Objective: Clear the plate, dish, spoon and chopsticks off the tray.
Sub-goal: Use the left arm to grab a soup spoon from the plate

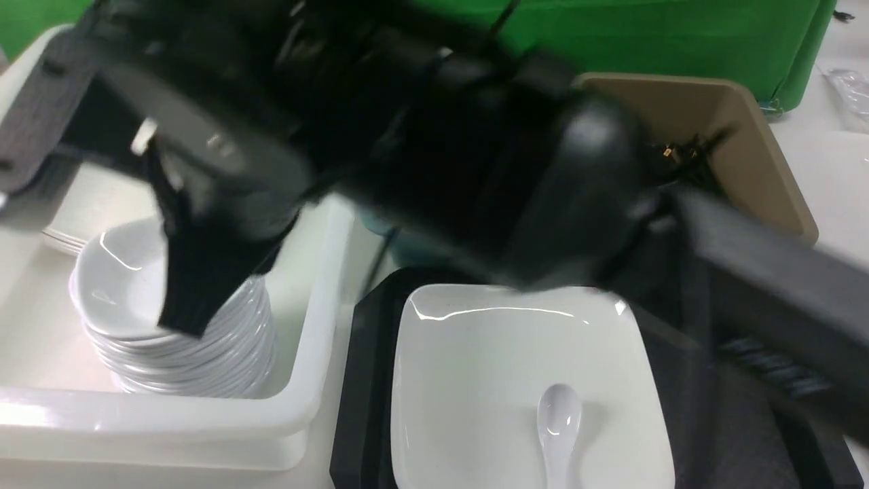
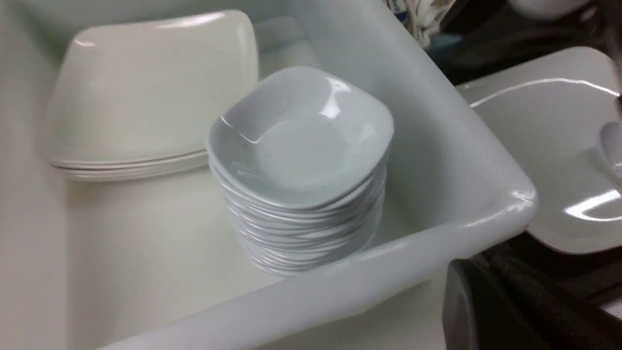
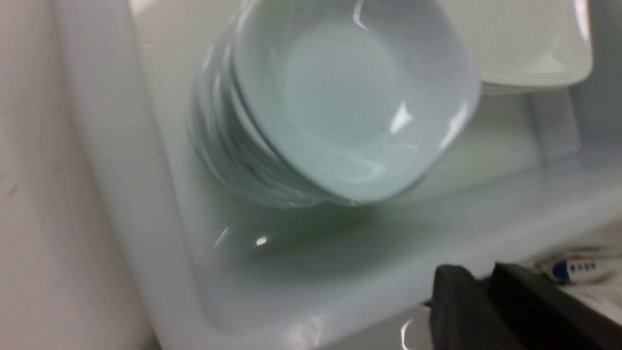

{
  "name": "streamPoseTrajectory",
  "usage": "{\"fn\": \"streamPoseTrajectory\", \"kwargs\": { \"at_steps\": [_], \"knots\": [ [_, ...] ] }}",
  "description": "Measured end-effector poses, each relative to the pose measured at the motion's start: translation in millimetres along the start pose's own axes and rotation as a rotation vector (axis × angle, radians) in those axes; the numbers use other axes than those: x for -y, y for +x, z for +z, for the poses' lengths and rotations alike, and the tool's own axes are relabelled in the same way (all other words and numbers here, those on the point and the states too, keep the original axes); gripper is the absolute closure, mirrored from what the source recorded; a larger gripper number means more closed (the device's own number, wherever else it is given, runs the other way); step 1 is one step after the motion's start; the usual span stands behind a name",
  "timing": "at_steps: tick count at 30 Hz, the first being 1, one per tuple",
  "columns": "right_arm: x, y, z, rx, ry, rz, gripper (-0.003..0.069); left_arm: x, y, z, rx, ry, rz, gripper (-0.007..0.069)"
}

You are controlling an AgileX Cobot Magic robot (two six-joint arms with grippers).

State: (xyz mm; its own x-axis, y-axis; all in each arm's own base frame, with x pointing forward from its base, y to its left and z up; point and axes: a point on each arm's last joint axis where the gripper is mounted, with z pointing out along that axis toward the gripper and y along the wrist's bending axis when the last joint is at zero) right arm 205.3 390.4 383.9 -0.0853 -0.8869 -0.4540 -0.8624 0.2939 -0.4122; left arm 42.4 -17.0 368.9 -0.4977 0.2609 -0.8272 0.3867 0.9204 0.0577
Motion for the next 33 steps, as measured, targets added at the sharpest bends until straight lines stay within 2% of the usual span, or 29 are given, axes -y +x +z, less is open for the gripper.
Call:
{"fn": "streamPoseTrajectory", "kwargs": {
  "at_steps": [2,4,5,9,10,13,14,18,19,23,24,25,29,32,33],
  "knots": [
    [12.5,23.7,-18.2,-0.039,0.012,0.073,0.0589,6.4,-4.2,13.1,-0.07,0.089,0.01,0.0607],
    [18.2,38.4,-25.4,-0.066,0.017,0.108,0.0594,8.8,-5.6,17.1,-0.09,0.117,0.02,0.0607],
    [23.2,64.8,-30.0,-0.128,0.022,0.154,0.0595,12.7,-8.3,24.8,-0.122,0.169,0.05,0.0607],
    [35.5,139.5,-52.7,-0.248,0.057,0.311,0.0596,18.9,-18.2,50.1,-0.187,0.225,0.081,0.0607],
    [33.3,166.7,-56.2,-0.296,0.066,0.355,0.0596,21.9,-22.1,62.2,-0.213,0.246,0.086,0.0607],
    [29.0,212.1,-71.7,-0.336,0.092,0.453,0.0594,31.8,-30.0,94.4,-0.287,0.306,0.084,0.0607],
    [24.2,234.8,-84.1,-0.328,0.11,0.507,0.0592,40.5,-33.5,120.3,-0.338,0.365,0.073,0.0607],
    [9.9,272.0,-100.8,-0.294,0.138,0.59,0.059,67.6,-32.6,177.7,-0.45,0.451,0.06,0.0607],
    [3.2,284.1,-107.5,-0.275,0.141,0.601,0.0589,83.3,-30.2,195.7,-0.497,0.477,0.08,0.0607],
    [-8.2,304.2,-120.2,-0.224,0.151,0.625,0.0589,134.9,-27.7,233.6,-0.614,0.508,0.118,0.0607],
    [-10.0,308.3,-125.5,-0.202,0.156,0.63,0.0589,161.7,-27.1,247.0,-0.663,0.495,0.142,0.0606],
    [-10.9,310.8,-130.0,-0.183,0.161,0.635,0.0589,175.4,-27.8,254.2,-0.674,0.484,0.15,0.0603],
    [-12.0,314.6,-139.1,-0.139,0.17,0.643,0.0589,202.4,-30.1,275.0,-0.712,0.443,0.146,0.0575],
    [-13.5,318.7,-146.6,-0.107,0.177,0.643,0.0589,220.1,-38.2,297.1,-0.737,0.424,0.127,0.0483],
    [-14.1,320.2,-148.9,-0.1,0.179,0.63,0.0587,224.9,-38.0,305.6,-0.763,0.415,0.13,0.0431]
  ]
}}
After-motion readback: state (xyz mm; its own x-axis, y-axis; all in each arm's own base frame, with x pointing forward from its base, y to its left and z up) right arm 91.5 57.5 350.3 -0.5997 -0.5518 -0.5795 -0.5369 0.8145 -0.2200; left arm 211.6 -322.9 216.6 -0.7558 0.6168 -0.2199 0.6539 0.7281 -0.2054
